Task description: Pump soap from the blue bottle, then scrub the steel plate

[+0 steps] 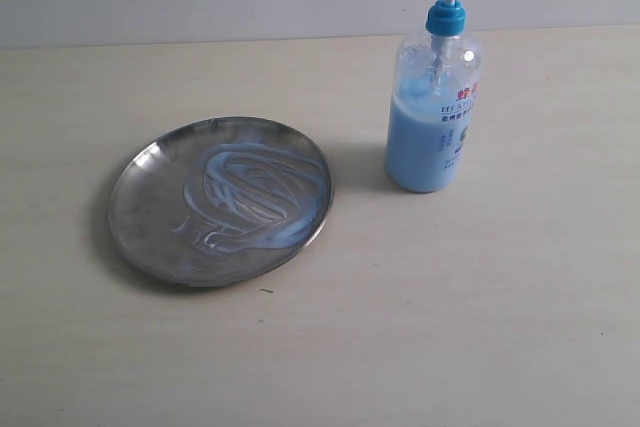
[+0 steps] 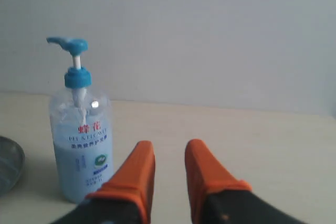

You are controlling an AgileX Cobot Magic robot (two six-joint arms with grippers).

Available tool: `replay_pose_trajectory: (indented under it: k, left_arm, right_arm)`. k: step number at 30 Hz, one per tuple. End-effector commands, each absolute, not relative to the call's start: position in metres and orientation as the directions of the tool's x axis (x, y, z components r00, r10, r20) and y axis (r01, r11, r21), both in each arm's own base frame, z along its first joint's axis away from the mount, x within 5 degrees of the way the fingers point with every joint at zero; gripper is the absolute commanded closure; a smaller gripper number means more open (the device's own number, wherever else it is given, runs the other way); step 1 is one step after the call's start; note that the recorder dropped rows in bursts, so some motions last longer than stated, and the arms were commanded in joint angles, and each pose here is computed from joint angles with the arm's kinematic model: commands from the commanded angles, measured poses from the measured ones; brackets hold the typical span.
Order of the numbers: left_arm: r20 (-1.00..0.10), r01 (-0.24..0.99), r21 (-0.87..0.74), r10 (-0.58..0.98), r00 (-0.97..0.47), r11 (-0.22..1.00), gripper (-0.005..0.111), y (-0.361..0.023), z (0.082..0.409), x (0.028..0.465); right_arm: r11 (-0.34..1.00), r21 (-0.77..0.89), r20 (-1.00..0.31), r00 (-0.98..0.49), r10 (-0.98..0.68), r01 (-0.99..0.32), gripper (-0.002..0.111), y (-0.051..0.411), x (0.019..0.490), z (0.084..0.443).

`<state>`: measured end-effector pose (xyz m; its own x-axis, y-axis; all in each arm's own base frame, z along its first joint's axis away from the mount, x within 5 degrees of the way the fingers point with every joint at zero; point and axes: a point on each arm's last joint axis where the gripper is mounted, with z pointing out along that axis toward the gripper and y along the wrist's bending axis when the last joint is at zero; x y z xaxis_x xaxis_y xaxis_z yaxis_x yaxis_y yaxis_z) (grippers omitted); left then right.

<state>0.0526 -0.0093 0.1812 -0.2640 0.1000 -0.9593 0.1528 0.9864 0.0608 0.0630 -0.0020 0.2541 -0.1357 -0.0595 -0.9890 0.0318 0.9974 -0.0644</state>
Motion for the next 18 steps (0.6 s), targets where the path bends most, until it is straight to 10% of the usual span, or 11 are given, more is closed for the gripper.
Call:
replay_pose_trajectory:
  k: [1,18]
  left_arm:
    - [-0.961,0.157,0.058,0.098,-0.258,0.986,0.107,-0.01,0.181,0.052]
    - [-0.961,0.157,0.06,0.1,-0.256,0.986,0.107,-0.01,0.181,0.052]
  right_arm:
    - [0.997,-0.055,-0.985,-0.169,-0.046,0.053,0.084,-0.004,0.061,0.233]
    - [0.997,-0.037,-0.98,-0.195,-0.022,0.069,0.084,-0.005,0.055,0.188]
